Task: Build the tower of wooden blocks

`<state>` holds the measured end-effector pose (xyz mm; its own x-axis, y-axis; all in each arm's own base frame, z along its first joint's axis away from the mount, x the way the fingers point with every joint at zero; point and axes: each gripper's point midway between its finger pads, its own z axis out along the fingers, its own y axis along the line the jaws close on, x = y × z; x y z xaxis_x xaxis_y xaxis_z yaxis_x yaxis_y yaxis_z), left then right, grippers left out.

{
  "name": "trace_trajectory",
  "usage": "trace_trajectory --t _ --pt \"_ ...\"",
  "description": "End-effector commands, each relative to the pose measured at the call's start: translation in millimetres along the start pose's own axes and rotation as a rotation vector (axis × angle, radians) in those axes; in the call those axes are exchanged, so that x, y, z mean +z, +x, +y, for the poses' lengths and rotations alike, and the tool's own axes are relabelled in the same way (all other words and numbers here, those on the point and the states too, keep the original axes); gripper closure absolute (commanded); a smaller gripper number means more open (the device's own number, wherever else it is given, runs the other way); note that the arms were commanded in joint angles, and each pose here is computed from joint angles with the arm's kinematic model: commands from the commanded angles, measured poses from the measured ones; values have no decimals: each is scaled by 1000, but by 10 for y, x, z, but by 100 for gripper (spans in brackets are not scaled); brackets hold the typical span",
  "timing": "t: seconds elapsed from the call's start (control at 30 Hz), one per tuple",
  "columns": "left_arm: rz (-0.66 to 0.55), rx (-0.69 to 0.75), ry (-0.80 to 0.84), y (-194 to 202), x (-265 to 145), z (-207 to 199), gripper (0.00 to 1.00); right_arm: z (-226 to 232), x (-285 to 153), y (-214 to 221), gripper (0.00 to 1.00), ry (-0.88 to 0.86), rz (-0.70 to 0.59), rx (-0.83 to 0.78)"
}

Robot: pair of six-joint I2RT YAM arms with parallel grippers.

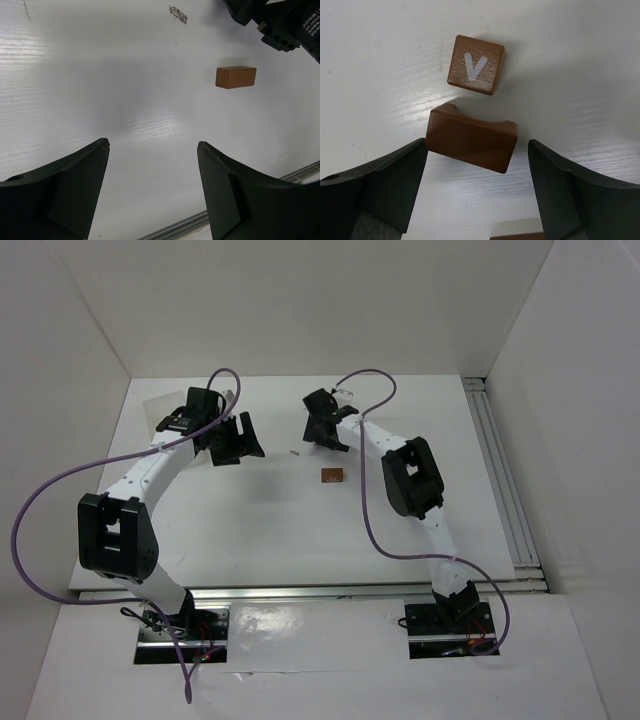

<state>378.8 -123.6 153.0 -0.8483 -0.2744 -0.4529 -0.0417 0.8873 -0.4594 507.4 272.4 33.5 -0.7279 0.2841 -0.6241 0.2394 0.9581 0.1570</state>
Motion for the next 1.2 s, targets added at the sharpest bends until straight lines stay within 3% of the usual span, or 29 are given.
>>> trace_trajectory --t 0.0,0.3,0.67,1.07,1.17 --pt "-47 24 26 -106 -121 -72 16 147 -35 -180 13 -19 -53 31" --pt "-39 21 23 -95 -92 -57 16 145 -27 -247 25 -11 -76 -9" --pt "-23 19 37 -68 -66 -74 16 129 52 -192 19 0 -64 -34" --pt "-14 16 34 -56 -37 -59 16 168 -94 -356 42 -16 -98 -40" --pt "-6 13 30 -25 -23 -40 16 185 -215 -478 42 -26 -124 -42"
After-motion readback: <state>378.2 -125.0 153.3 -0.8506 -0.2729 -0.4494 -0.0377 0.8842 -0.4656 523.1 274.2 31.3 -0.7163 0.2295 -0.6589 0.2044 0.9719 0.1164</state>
